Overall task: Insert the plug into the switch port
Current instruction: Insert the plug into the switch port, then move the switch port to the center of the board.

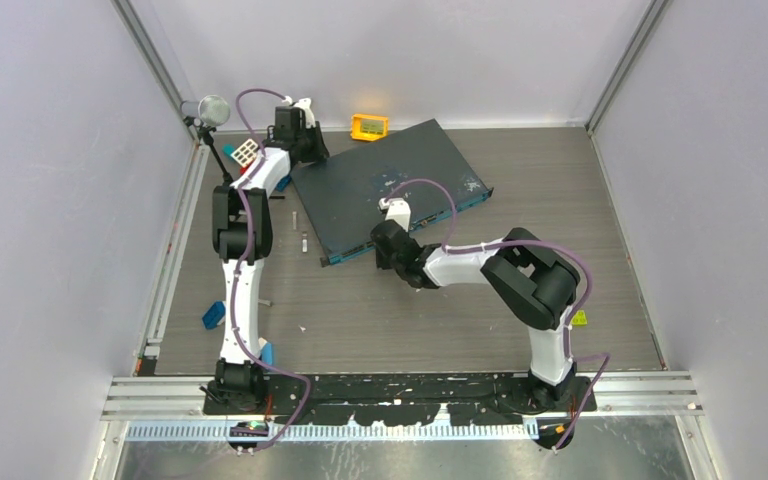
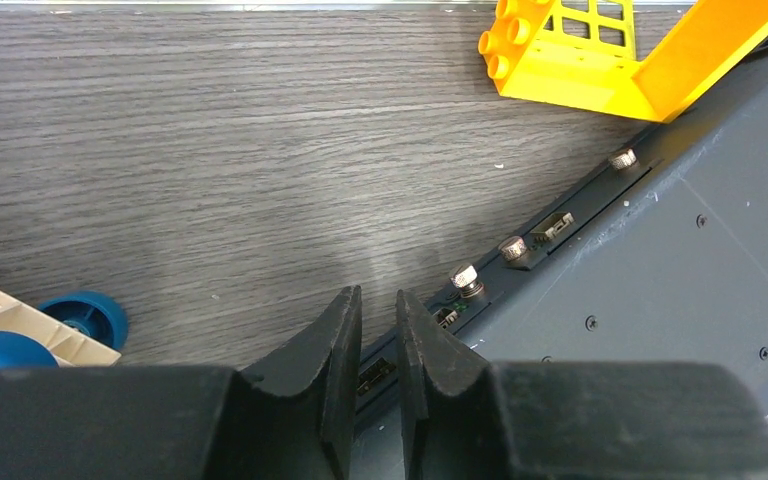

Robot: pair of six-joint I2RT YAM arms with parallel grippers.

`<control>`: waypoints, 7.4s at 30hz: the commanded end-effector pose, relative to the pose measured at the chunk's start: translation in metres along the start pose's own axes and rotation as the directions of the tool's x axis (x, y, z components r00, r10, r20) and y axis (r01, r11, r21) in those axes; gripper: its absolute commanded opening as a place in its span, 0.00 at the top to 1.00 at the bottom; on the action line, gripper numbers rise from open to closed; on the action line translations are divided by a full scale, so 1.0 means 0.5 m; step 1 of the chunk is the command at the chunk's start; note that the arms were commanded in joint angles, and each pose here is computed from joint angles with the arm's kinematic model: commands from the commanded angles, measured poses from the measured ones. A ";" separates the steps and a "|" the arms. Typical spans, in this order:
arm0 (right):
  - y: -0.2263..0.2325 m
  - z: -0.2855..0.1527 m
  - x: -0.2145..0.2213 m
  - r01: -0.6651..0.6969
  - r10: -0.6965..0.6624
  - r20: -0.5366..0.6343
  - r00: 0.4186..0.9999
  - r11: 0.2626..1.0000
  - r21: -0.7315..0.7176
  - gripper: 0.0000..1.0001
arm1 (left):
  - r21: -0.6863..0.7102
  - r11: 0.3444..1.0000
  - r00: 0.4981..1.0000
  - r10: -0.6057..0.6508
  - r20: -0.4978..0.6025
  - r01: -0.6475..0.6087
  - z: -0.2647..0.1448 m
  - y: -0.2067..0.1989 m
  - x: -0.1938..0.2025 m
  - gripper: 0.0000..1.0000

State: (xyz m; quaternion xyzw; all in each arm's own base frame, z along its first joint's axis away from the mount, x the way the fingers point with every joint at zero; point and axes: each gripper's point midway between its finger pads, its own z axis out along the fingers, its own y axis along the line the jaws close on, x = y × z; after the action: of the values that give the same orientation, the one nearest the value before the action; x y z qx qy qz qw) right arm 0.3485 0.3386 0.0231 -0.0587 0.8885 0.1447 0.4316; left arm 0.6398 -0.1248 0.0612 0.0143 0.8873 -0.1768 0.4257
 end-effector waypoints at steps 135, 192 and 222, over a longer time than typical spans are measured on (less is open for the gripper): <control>-0.268 -0.257 -0.182 -0.265 0.232 0.176 0.957 0.943 0.200 0.81 | -0.221 0.912 0.914 -0.381 -0.143 0.345 -0.014 0.057 0.061 0.61; -0.599 -0.133 -0.108 -0.466 0.575 0.016 0.818 0.646 0.605 0.98 | 0.045 0.998 0.816 -0.015 -0.578 0.051 -0.109 -0.178 0.388 0.75; -0.546 -0.347 -0.220 -0.462 0.447 0.149 0.882 0.758 0.461 0.49 | -0.457 0.886 0.992 -0.026 0.120 0.078 -0.427 -0.012 0.101 0.47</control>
State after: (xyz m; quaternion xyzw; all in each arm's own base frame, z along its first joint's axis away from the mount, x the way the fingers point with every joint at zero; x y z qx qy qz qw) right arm 0.3667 0.0161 0.1405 0.2910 0.8729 -0.0024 0.3915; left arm 0.4473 -0.0977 0.1275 -0.0626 0.9113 0.0049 0.4069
